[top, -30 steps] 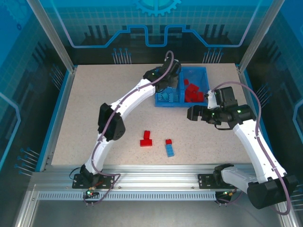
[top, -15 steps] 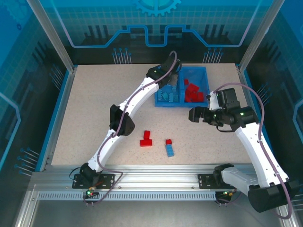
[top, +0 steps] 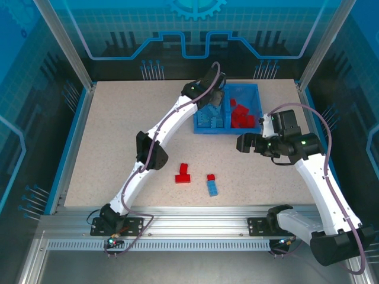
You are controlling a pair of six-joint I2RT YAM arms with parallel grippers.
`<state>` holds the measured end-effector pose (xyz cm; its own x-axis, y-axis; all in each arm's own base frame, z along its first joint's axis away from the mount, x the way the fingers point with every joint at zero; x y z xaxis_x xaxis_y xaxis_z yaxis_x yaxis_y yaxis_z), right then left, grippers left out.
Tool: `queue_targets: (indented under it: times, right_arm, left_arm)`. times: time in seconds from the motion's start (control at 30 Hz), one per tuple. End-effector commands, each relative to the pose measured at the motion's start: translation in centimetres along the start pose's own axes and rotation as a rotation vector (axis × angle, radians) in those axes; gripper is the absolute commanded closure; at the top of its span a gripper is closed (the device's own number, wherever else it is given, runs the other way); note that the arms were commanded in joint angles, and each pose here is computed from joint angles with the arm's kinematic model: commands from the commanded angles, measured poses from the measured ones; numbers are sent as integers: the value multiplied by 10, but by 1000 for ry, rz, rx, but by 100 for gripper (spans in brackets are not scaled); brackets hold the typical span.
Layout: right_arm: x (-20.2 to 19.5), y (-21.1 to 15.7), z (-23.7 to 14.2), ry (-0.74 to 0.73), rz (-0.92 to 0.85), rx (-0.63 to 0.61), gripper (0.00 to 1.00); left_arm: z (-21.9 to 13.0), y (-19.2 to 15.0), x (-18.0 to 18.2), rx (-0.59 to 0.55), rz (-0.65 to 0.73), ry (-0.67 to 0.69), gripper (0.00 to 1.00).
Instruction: Sort the legos into containers by color
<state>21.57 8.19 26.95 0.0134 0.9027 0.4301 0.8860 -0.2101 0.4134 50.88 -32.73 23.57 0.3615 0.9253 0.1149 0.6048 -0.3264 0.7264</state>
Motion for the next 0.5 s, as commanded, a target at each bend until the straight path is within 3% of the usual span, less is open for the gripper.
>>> queue_targets:
  times: [0.0,0.23,0.37,0.47]
  right_arm:
    - [6,-6,-4,0,-19,10,0]
    - [31,-25,23,4,-99,84,1]
    - [51,-44,51,12,-141,149,1]
    - [59,-59,78,-17,-186,191,1]
  left_arm:
    - [-77,35,19,-89,2,-35,45]
    - [-178,27,63,-203,60,-17,39]
    - [-219,-3,75,-191,93,-26,30]
    - [-237,-39,67,-143,144,-139,18]
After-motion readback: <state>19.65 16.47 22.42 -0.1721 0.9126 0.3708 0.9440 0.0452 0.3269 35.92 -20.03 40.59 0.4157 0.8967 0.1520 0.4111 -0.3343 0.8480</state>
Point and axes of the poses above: each hand's point on the last joint's axis, 136 mm out from that joint toward the fingers, its own z axis out along the fingers, its own x axis along the line the jaws close on, y = z × x, the point moved 5 cm from there along -z, back along the fingers, and after that the axes turned 4 degrees about z, right-handed, at the moved point
